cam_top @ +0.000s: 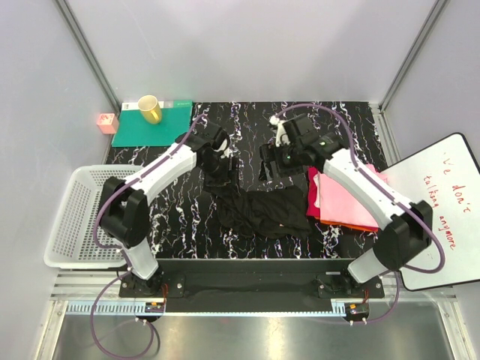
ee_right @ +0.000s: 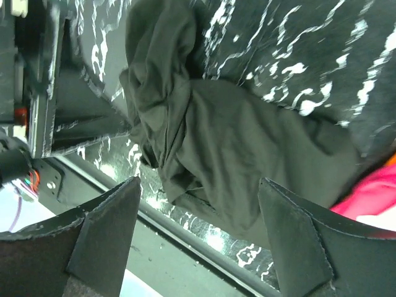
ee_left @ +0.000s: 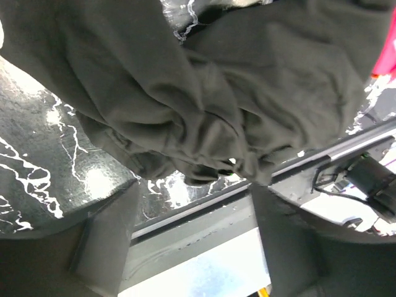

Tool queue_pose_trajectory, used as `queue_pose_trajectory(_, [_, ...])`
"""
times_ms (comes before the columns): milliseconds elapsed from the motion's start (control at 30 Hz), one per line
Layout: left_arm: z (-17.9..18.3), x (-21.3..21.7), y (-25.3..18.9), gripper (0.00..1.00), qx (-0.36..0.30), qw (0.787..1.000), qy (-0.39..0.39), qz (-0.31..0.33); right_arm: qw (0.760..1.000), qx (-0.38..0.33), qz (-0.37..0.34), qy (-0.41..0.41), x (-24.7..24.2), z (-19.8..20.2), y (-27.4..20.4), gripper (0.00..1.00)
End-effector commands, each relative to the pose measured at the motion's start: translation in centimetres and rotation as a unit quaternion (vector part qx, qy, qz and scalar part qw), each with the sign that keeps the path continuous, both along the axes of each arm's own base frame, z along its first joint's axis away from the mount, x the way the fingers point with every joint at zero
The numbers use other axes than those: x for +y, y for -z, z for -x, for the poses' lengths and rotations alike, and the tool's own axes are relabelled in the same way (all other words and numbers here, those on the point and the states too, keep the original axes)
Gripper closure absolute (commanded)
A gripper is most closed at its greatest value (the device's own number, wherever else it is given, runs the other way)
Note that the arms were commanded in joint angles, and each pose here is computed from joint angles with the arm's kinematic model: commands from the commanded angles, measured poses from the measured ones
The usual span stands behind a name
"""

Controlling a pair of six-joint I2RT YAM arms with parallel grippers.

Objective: Fold and stack the t-shirts
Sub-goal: Flatten the tshirt out

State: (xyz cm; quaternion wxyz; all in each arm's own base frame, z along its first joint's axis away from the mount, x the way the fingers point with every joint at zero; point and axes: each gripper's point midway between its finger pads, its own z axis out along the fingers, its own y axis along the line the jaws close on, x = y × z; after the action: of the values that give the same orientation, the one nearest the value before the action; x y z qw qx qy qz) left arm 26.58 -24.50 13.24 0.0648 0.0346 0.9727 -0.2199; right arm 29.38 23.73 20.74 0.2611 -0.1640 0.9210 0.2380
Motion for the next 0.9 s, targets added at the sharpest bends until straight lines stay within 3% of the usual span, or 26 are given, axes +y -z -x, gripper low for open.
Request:
queue_pose_trajectory(0, [0.1,0.0,1.3,0.32,0.017,1.000,0.010,-0.006,0.999,0.035,0.034,-0.002,1.2,0.7,2.4,0.16])
queue_pose_trajectory(67, [0.0,-0.1,2.0,0.32,0.025,1.000,0.012,-0.008,0.998,0.048,0.042,-0.008,1.7,1.2,3.4,0.17])
queue_pose_trajectory(100, [-0.2,-0.6,2.0,0.46,0.025,1.000,0.014,0.002,0.997,0.057,0.046,-0.009,1.8,1.3,4.1,0.17])
queue_pose_trajectory(200, [-1.0,-1.3,3.1,0.69,0.030,0.999,0.018,0.010,0.996,0.066,0.057,-0.007,1.9,1.6,5.0,0.17])
queue_pose_trajectory(267, [-1.7,-2.0,3.7,0.74,0.036,0.999,0.027,0.015,0.996,0.062,0.063,-0.004,1.7,1.4,5.2,0.17])
queue_pose_trajectory(300, [-1.9,-2.1,3.6,0.92,0.038,0.999,0.028,0.019,0.996,0.062,0.066,-0.004,1.6,1.4,5.2,0.17])
queue_pose_trajectory(333, [-2.3,-2.3,3.4,0.99,0.033,0.999,0.028,0.023,0.996,0.062,0.065,-0.004,1.6,1.3,5.2,0.16])
queue_pose_trajectory(567, [-3.8,-0.5,1.7,1.00,0.007,1.000,0.004,0.026,0.990,0.127,0.056,-0.034,3.2,2.9,8.4,0.21])
queue_pose_trajectory(867, [-3.9,1.1,2.1,1.00,0.012,1.000,-0.011,0.018,0.973,0.207,0.071,-0.077,4.9,5.5,13.0,0.51])
